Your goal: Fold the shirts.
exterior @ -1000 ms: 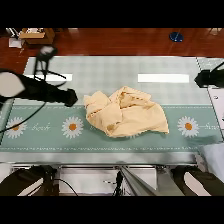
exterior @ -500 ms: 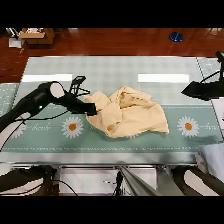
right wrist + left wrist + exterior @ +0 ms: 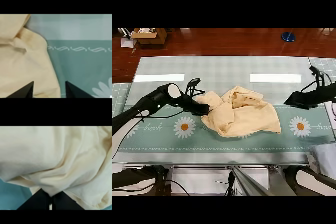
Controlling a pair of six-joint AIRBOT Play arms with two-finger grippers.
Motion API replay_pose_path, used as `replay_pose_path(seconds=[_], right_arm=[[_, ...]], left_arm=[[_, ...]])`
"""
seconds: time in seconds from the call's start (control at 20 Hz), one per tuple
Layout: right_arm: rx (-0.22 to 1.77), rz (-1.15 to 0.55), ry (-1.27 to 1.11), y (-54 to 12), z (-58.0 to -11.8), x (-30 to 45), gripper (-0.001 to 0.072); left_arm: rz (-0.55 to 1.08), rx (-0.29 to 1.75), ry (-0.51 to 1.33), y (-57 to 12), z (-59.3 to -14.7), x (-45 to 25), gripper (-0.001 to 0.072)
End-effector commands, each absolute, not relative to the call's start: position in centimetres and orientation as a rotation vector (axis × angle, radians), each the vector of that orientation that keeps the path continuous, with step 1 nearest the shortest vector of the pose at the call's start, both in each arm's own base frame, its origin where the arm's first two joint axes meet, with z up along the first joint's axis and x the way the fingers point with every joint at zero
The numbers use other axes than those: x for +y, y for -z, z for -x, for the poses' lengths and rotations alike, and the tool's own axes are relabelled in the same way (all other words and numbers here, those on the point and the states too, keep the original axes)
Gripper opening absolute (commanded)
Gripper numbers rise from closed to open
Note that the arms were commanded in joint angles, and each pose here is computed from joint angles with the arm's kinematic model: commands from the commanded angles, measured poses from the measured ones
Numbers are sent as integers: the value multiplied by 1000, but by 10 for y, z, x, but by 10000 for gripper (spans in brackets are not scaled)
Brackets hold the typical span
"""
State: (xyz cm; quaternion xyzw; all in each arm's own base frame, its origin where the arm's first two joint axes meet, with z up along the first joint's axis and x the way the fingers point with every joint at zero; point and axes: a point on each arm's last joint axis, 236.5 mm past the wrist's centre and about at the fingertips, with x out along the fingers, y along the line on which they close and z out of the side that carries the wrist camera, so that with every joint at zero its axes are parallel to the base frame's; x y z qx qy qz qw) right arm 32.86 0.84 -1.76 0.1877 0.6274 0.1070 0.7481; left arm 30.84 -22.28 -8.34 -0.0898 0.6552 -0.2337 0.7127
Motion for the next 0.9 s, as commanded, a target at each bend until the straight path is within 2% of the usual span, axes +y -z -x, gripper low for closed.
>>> replay_pose_path(seconds=[0.0,0.15,0.4,0.45,0.5,0.55,0.6,0.65,0.85], right_arm=[[1446,-523,-321,47,-310,35,491],[1438,-638,-300,70,-310,48,491],[1422,-689,-213,95,-323,40,475],[1430,-705,-209,98,-323,41,382],[1437,-727,-216,100,-323,44,235],[1434,-745,-230,100,-324,48,119],[1422,-757,-248,98,-327,51,55],[1405,-751,-278,94,-330,54,35],[1368,-648,-443,58,-338,61,34]], left_arm=[[185,1474,543,82,-301,-223,24],[182,1465,550,78,-301,-223,24],[179,1416,566,61,-311,-227,25],[179,1403,570,57,-315,-229,24],[179,1390,574,52,-319,-230,25],[179,1373,579,47,-324,-232,25],[179,1354,584,40,-329,-234,24],[179,1334,590,33,-335,-237,24],[177,1210,621,-12,-361,-247,25]])
